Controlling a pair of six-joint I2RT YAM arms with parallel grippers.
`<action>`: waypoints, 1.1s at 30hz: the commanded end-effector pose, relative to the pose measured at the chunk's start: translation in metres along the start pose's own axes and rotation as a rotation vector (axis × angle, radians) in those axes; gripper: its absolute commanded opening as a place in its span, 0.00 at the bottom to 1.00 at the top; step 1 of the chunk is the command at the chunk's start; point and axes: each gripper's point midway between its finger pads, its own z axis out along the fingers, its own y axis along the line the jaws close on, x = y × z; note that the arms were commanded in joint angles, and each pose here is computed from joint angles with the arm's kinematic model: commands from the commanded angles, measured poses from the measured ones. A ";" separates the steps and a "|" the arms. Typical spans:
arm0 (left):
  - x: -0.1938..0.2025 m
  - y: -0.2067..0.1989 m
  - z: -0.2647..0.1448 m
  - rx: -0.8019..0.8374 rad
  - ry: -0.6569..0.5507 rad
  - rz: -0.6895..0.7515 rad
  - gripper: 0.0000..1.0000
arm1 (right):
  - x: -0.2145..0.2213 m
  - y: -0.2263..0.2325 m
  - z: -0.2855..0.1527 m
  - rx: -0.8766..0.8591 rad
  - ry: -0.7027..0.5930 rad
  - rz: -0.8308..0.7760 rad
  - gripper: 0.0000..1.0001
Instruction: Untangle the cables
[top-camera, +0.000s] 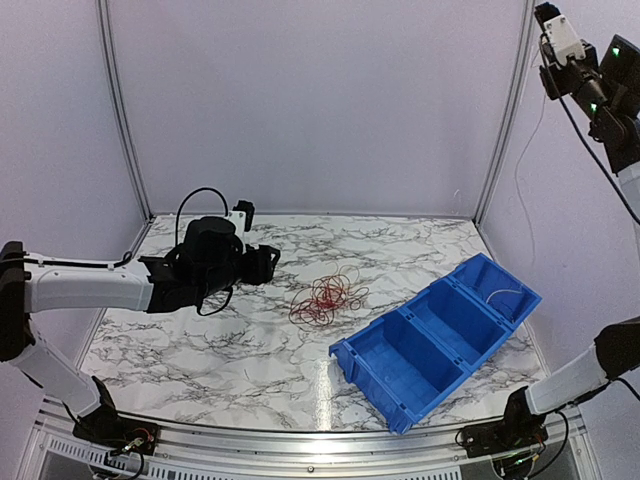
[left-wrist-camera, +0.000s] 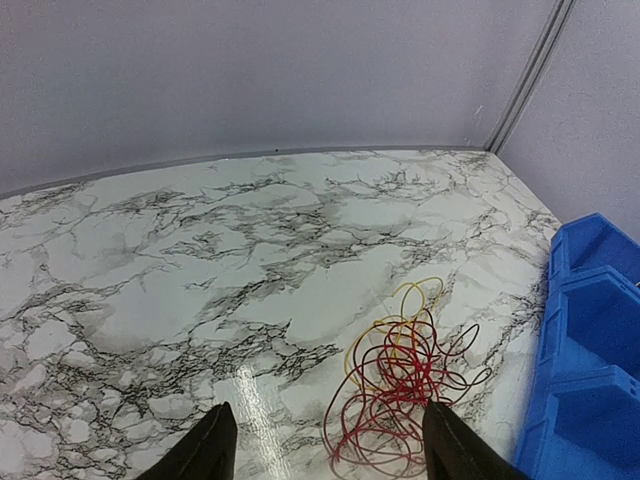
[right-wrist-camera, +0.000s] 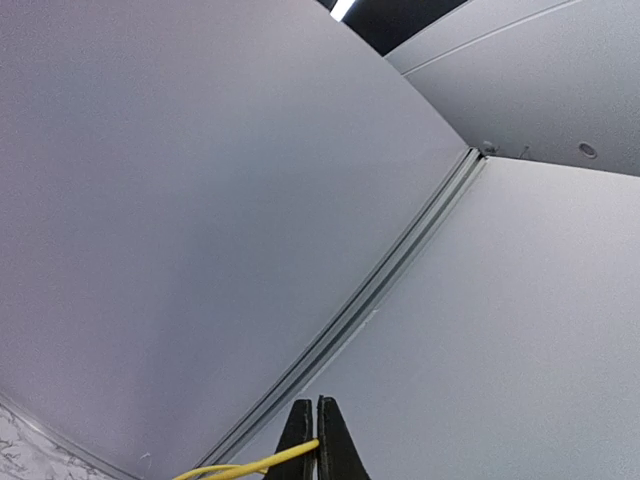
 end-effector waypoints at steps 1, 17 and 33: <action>-0.019 -0.013 0.000 0.045 -0.047 -0.014 0.66 | -0.024 -0.008 -0.008 -0.030 -0.068 0.069 0.00; -0.015 -0.003 -0.015 0.036 -0.061 -0.079 0.66 | -0.167 -0.039 -0.070 -0.105 -0.595 0.161 0.00; -0.002 0.009 -0.028 0.021 -0.059 -0.099 0.66 | -0.114 0.034 -0.048 -0.358 -0.401 0.261 0.00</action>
